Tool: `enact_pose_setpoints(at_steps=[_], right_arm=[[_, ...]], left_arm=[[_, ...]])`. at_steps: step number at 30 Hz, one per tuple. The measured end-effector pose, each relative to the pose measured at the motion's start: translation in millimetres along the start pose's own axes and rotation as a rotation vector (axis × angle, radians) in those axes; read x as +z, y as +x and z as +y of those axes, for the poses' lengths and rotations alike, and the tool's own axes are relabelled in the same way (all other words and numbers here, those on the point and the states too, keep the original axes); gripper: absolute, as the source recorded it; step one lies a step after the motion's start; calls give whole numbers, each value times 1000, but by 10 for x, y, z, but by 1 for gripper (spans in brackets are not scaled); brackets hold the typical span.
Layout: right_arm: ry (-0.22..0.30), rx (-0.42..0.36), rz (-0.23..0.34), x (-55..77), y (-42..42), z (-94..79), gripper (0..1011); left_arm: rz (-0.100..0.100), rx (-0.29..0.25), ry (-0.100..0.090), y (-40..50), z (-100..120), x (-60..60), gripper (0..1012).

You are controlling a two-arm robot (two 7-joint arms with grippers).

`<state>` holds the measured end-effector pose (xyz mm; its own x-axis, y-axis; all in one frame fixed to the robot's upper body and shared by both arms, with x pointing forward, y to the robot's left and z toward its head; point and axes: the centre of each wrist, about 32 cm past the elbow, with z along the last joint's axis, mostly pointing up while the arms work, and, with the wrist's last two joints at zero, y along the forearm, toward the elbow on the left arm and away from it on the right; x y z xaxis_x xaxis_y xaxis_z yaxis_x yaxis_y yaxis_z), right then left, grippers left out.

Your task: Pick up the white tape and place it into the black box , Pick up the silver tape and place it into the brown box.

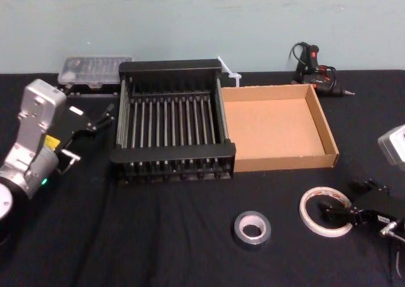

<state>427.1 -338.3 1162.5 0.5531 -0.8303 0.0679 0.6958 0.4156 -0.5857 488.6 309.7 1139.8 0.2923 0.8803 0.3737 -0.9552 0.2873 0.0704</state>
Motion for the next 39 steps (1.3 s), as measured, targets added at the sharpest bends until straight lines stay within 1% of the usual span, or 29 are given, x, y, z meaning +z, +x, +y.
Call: enact_pose_setpoints(at_steps=[8,15,16,18,19,23,26,27,30,31,33,34,36,37,39], right_arm=[[0,0,-1,0,-1,0,1002],[0,0,-1,1,-3,0,882],[0,0,-1,1,-3,0,826],[1,-1,-1,1,-3,-1,790],[1,-1,-1,1,-3,-1,735],[1,-1,-1,1,-3,0,637],[1,-1,-1,1,-3,-1,534],[1,-1,-1,1,-3,-1,473],[1,-1,-1,1,-3,-1,413],[2,-1,-1,1,-3,-1,358],[2,0,-1,2,-3,-1,312],[2,0,-1,1,-3,-1,251],[2,0,-1,1,-3,-1,214],[2,0,-1,1,-3,-1,159],[2,0,-1,2,-3,-1,119]], left_arm=[[0,0,0,0,0,0,1001],[0,0,0,0,0,0,1001],[0,0,0,0,0,0,1001],[0,0,0,0,0,0,1001],[0,0,0,0,0,0,1001],[0,0,0,0,0,0,1001],[0,0,0,0,0,0,1001],[0,0,0,0,0,0,1001],[0,0,0,0,0,0,1001],[0,0,0,0,0,0,1001],[0,0,0,0,0,0,1001],[0,0,0,0,0,0,1001],[0,0,0,0,0,0,1001],[0,0,0,0,0,0,1001],[0,0,0,0,0,0,1001]])
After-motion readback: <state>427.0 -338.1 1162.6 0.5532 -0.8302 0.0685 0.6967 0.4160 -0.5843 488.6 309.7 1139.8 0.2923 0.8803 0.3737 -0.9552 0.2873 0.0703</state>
